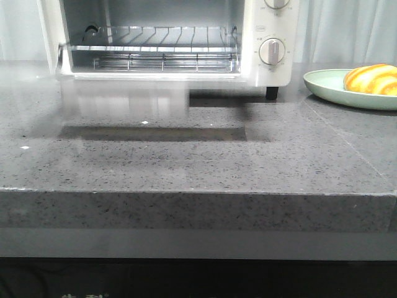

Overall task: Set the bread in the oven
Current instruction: 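Hook the oven door top edge with the left gripper and pull it down open, then lower the right gripper over the croissant on the plate and grasp it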

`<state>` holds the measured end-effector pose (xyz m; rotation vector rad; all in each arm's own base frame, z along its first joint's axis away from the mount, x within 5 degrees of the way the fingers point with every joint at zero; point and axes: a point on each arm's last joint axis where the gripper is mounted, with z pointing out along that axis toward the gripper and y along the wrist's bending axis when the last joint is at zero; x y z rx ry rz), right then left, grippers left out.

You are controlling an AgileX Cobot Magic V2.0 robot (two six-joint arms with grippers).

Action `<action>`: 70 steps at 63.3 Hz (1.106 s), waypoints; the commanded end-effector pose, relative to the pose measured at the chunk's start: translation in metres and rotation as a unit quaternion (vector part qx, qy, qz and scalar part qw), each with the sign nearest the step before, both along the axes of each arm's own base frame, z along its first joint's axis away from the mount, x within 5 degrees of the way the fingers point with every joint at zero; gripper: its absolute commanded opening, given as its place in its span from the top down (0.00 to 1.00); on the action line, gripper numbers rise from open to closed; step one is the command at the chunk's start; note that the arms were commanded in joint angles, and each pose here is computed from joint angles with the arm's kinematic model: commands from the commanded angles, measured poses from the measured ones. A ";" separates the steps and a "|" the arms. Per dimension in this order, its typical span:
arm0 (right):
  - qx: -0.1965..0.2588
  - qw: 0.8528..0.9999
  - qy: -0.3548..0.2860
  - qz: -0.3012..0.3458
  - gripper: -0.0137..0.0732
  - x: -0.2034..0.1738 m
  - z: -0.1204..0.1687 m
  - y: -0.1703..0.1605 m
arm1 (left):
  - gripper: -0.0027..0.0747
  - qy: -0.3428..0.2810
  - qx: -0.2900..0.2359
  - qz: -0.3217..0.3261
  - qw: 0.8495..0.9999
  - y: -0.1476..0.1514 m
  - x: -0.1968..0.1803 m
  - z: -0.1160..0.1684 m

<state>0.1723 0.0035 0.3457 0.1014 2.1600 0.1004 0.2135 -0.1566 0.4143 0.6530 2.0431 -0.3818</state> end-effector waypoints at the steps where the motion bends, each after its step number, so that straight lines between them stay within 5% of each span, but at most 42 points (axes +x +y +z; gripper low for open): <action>1: 0.000 0.999 -0.052 -0.005 0.16 0.005 0.017 -0.002 | 0.99 -0.024 -0.028 0.017 0.999 0.017 -0.016 0.021; 17: 0.003 0.998 -0.018 -0.056 0.16 0.035 0.021 -0.022 | 0.99 -0.013 -0.003 0.052 0.999 0.040 -0.032 -0.003; 37: 0.017 0.998 0.059 -0.031 0.16 0.101 0.025 -0.021 | 0.99 -0.011 -0.001 0.052 0.999 0.041 -0.034 -0.006; 70: 0.028 0.983 0.183 -0.010 0.16 0.208 -0.020 -0.023 | 0.99 -0.012 0.000 0.053 0.999 0.041 -0.034 -0.006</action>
